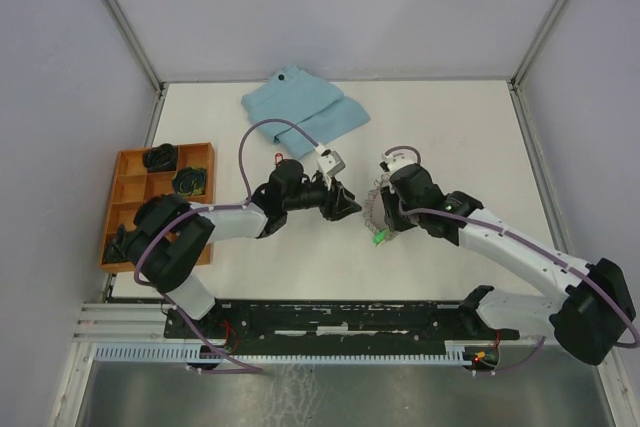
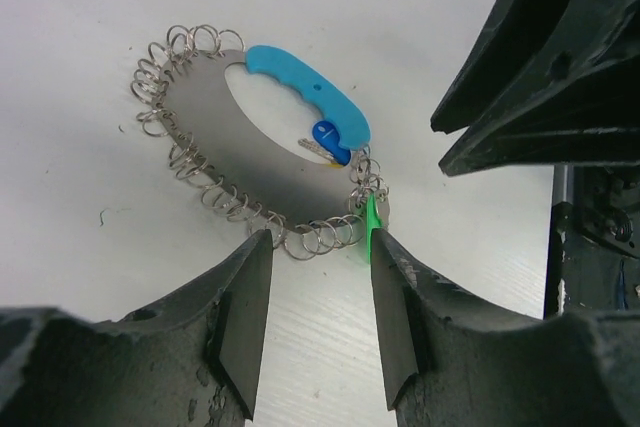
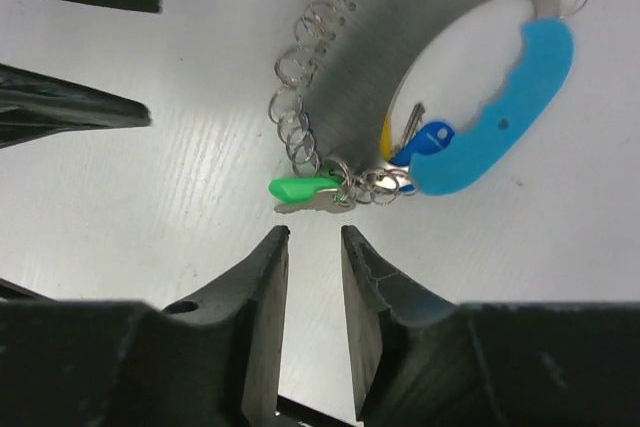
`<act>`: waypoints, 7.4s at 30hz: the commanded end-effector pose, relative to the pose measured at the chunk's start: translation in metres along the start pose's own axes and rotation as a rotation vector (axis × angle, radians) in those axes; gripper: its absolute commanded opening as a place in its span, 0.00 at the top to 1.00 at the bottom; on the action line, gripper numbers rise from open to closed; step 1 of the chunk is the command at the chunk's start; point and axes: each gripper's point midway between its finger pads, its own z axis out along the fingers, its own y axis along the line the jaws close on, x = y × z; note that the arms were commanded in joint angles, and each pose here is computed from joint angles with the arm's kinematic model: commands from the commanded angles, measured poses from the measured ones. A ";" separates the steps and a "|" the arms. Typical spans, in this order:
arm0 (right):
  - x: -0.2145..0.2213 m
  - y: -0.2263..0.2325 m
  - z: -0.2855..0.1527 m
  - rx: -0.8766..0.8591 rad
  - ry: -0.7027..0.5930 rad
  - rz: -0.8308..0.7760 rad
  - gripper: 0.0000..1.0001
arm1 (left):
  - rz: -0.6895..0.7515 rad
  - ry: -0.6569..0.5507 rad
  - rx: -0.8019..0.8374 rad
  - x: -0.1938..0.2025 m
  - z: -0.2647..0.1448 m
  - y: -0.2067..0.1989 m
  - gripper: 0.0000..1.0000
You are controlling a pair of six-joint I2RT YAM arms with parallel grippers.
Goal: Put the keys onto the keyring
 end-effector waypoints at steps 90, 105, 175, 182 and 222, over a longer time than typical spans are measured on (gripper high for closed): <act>-0.060 0.023 -0.053 0.085 -0.021 -0.494 0.99 | 0.246 -0.155 0.050 -0.063 -0.046 -0.002 0.48; -0.086 0.059 -0.068 -0.121 -0.209 -0.552 0.99 | 0.308 -0.307 0.139 -0.085 -0.043 -0.042 0.47; -0.117 0.097 -0.092 -0.337 -0.357 -0.395 1.00 | 0.221 -0.247 0.114 -0.051 -0.054 -0.043 0.97; -0.106 0.075 -0.080 -0.248 -0.324 -0.303 0.98 | 0.226 -0.254 0.088 -0.055 -0.059 -0.043 0.97; -0.104 0.112 -0.052 -0.665 -0.229 -0.351 0.77 | 0.347 -0.266 0.122 -0.069 -0.071 -0.058 0.97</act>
